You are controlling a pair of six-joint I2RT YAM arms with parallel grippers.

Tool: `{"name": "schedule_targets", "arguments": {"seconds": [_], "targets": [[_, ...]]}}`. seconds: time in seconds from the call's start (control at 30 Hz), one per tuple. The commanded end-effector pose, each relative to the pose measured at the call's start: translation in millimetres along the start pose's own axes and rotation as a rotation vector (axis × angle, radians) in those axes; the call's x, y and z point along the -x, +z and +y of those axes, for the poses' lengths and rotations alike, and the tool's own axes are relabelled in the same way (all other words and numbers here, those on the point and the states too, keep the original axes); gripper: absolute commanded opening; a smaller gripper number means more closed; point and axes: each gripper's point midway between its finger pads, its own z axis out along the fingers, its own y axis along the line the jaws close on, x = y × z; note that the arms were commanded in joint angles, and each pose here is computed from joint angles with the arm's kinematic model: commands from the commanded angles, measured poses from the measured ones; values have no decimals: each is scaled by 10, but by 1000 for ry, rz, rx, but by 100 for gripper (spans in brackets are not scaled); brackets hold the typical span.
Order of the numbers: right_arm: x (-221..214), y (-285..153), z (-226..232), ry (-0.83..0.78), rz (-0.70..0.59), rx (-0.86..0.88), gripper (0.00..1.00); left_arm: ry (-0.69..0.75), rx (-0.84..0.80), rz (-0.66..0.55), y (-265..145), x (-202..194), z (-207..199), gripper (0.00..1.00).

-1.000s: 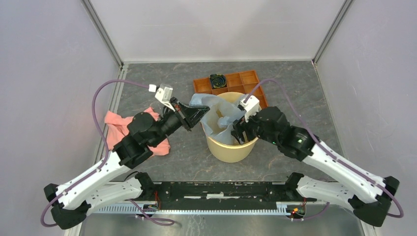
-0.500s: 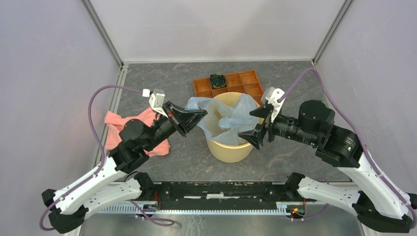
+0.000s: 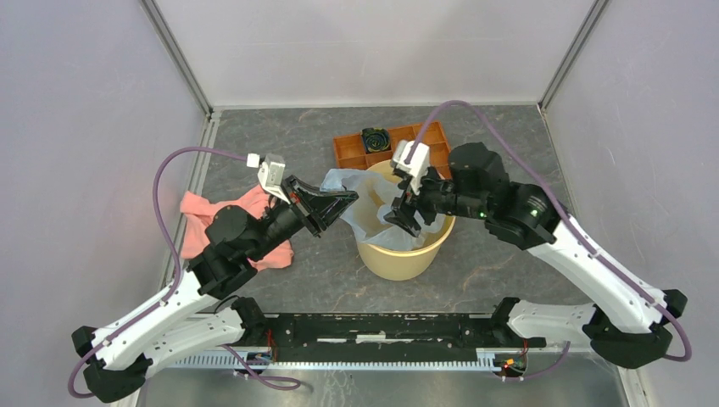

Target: Put the trash bags into the trash bin

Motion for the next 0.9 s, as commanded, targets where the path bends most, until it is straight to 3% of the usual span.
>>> {"name": "schedule_targets", "arguments": {"seconds": [0.0, 0.03, 0.07, 0.2, 0.23, 0.33, 0.43, 0.63, 0.7, 0.87], "targets": [[-49, 96, 142, -67, -17, 93, 76, 59, -34, -34, -37, 126, -78, 2], [-47, 108, 130, -69, -25, 84, 75, 57, -32, -34, -45, 128, -76, 2], [-49, 114, 61, -63, -28, 42, 66, 56, -29, -31, -51, 122, -71, 2], [-1, -11, -353, 63, -65, -231, 9, 40, -21, -15, -78, 87, -59, 2], [4, -77, -420, 101, -82, -285, 1, 30, -18, -8, -88, 69, -53, 2], [-27, -331, -528, 270, -203, -409, 0, -6, 10, 15, -130, 1, -5, 2], [-54, -588, -541, 423, -410, -458, 1, -75, 14, 36, -199, -119, 22, 2], [-316, -1078, -665, 615, -706, -578, 1, -177, 22, 53, -431, -347, 101, 2], [-441, -1153, -679, 643, -718, -605, 1, -194, 75, 58, -540, -417, 213, 2], [-789, -1098, -645, 597, -553, -645, 1, -271, 133, 37, -712, -560, 379, 2]]}}
